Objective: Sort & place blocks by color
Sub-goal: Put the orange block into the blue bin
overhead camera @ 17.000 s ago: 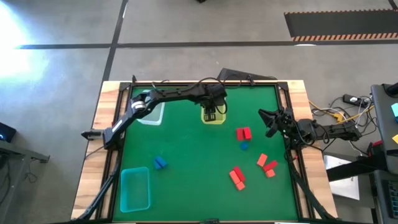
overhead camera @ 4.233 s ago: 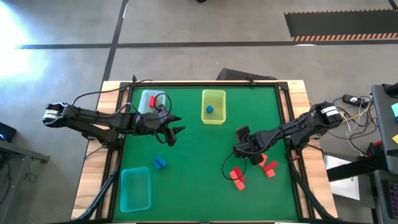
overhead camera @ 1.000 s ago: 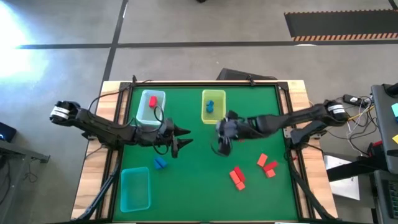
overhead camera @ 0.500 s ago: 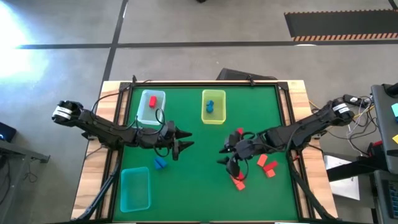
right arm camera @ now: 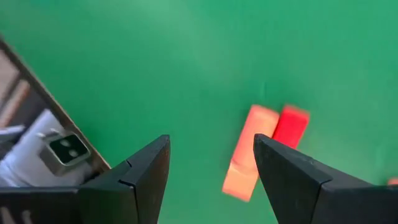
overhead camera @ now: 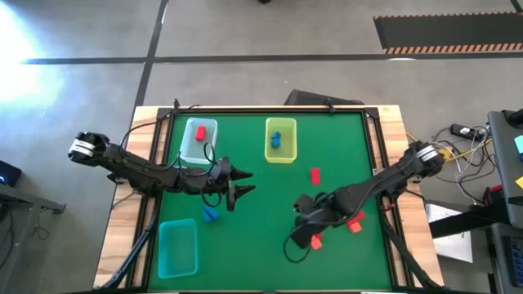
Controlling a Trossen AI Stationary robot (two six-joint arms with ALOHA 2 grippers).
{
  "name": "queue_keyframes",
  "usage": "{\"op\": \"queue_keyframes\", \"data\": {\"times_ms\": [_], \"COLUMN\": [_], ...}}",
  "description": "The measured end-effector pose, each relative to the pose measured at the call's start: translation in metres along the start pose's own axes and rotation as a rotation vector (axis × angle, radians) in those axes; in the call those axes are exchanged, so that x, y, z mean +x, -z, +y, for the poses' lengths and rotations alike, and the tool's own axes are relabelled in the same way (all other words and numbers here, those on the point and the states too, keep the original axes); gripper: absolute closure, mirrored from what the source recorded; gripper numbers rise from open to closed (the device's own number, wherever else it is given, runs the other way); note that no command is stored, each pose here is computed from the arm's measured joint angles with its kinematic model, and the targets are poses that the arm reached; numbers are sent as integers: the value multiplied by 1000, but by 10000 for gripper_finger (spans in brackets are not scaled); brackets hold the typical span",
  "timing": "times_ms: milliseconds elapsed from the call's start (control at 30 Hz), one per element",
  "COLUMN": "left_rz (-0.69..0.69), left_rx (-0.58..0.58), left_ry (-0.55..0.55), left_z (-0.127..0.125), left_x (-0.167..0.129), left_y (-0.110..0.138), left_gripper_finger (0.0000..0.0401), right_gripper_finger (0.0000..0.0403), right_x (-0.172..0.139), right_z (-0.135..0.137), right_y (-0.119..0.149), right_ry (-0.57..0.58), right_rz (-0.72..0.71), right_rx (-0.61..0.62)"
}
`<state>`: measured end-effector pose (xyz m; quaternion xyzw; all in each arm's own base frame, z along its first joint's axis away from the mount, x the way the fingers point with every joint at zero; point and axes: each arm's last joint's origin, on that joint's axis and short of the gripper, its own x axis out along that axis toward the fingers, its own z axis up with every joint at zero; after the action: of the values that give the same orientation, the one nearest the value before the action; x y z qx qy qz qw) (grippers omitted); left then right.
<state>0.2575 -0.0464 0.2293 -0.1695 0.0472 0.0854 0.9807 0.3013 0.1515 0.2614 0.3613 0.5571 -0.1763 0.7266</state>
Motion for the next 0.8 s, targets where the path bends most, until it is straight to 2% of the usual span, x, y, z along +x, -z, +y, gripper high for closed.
{"op": "queue_keyframes", "data": {"times_ms": [133,300,500,800], "left_rz": [-6,-11,-11,-12], "left_rx": [41,78,96,116], "left_ry": [-2,0,1,2], "left_z": [0,0,0,0], "left_x": [0,0,0,-1], "left_y": [0,-1,-1,-2], "left_gripper_finger": [193,193,193,193], "right_gripper_finger": [184,184,184,184], "right_x": [25,52,76,107], "right_z": [12,20,19,13], "right_y": [5,5,6,6], "right_ry": [80,200,293,402], "right_rz": [156,231,249,200], "right_rx": [48,105,136,156]}}
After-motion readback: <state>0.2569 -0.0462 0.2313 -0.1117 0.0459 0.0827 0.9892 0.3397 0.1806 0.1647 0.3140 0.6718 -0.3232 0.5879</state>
